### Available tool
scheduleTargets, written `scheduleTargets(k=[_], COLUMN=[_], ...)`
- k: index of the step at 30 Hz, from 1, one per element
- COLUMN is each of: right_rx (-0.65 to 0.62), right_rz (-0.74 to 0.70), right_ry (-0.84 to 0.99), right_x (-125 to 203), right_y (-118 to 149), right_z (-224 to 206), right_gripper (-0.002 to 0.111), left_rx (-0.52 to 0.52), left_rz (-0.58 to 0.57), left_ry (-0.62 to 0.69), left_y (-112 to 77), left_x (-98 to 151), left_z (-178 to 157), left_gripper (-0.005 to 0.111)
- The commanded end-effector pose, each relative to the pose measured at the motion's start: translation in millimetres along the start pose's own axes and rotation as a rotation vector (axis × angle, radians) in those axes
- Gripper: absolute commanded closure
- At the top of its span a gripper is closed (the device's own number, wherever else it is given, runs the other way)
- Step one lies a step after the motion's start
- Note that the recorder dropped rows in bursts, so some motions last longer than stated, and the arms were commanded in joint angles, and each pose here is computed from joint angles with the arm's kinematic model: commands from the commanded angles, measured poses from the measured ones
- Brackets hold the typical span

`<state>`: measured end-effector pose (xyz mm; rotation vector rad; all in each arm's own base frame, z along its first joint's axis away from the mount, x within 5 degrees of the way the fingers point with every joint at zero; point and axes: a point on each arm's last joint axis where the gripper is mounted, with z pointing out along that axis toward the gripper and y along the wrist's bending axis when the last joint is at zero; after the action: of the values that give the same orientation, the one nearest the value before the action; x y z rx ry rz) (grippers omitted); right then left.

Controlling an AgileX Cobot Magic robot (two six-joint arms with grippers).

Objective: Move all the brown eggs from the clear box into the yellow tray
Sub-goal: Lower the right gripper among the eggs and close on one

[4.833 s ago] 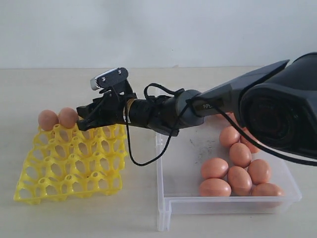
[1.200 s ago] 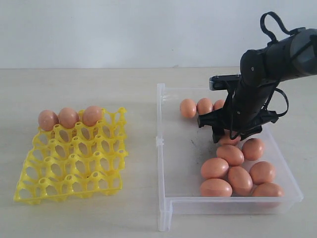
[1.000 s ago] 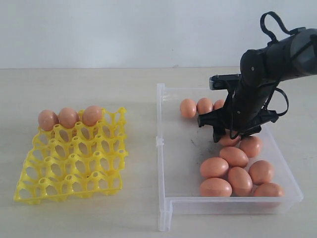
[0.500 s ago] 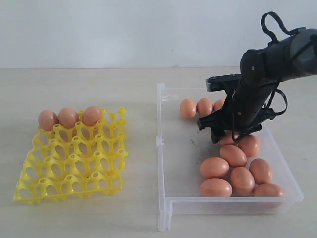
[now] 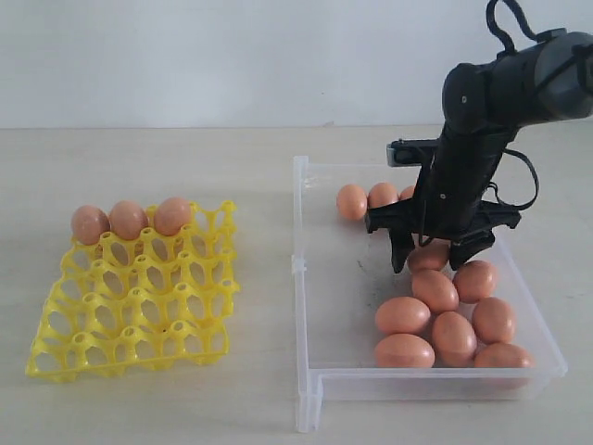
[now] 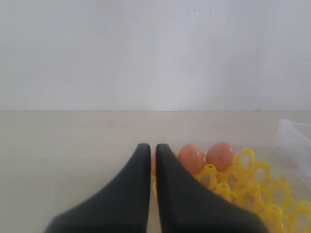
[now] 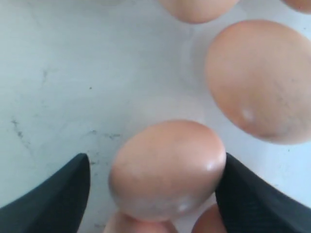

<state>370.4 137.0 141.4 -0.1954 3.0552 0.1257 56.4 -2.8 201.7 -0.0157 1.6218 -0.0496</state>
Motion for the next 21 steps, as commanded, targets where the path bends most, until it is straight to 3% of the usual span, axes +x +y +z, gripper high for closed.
scheduleTargets(k=[1,7,15,21], right_rx=[0.015,0.02,0.041,0.066], right_rz=[0.026,0.094,0.13,0.143], right_ry=[0.064,0.106,0.028,-0.007], right_x=[4.7,10.0,3.8,0.9], right_y=[2.4,5.8,7.0,4.5], right_z=[-3.4,-2.8,-2.2,-2.3], right_gripper=[0.045,0.045,0.046,0.065], left_rx=[-0.005,-0.005,-0.005,-0.005], left_rz=[-0.005,-0.005,-0.005,-0.005], left_ry=[-0.013,-0.013,-0.013,-0.013], left_y=[0.4,0.4,0.4,0.4], left_x=[-0.2,-0.2,-0.2,-0.2], left_z=[0.0,0.0,0.0,0.0], left_gripper=[0.103,0.103,0.103,0.103])
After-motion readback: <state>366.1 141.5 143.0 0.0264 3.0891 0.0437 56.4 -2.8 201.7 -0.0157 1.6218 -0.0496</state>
